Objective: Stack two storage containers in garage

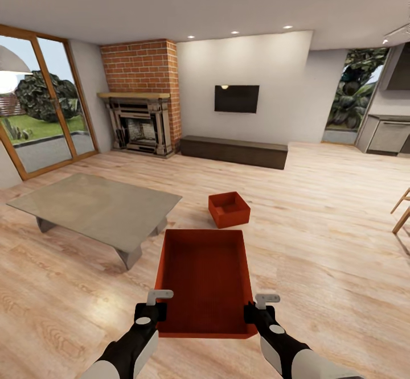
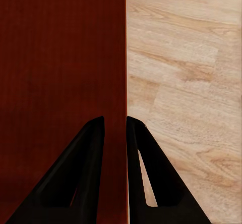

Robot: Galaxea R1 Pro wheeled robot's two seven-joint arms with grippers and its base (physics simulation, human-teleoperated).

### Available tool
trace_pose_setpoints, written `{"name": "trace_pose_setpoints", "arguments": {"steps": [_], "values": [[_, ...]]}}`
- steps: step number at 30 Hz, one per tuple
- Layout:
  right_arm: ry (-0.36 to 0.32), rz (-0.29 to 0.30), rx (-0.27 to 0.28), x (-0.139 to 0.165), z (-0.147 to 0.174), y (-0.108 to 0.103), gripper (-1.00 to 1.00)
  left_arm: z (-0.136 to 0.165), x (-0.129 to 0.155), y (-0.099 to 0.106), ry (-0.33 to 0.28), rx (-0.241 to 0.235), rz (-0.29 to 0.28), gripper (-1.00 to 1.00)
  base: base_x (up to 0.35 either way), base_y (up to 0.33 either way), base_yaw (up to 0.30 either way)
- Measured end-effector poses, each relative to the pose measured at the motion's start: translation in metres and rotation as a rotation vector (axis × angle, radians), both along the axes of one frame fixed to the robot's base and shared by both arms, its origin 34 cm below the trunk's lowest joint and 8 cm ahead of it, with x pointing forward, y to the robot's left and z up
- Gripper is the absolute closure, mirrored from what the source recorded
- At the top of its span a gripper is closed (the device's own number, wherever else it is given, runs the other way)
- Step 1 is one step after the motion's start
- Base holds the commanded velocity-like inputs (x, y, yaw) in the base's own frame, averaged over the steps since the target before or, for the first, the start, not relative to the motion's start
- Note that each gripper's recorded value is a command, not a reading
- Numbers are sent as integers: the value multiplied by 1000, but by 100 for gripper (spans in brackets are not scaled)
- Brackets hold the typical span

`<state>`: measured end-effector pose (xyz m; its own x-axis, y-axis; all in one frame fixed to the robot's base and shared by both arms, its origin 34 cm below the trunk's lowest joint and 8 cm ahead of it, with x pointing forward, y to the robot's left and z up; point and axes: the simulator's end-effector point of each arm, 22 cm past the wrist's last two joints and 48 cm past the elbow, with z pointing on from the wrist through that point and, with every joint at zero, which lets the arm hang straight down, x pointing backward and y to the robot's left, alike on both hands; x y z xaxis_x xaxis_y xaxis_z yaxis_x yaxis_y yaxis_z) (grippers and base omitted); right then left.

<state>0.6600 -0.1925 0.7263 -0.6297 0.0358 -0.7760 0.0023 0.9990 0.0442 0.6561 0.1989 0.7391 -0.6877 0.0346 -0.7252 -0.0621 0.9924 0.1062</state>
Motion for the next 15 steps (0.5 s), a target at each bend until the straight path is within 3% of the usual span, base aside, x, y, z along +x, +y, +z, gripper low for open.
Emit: {"name": "trace_pose_setpoints", "arguments": {"steps": [15], "values": [[-24, 0, 0, 5, 13, 0, 100, 13, 5, 0, -24, 0, 0, 100, 0, 0, 0]]}}
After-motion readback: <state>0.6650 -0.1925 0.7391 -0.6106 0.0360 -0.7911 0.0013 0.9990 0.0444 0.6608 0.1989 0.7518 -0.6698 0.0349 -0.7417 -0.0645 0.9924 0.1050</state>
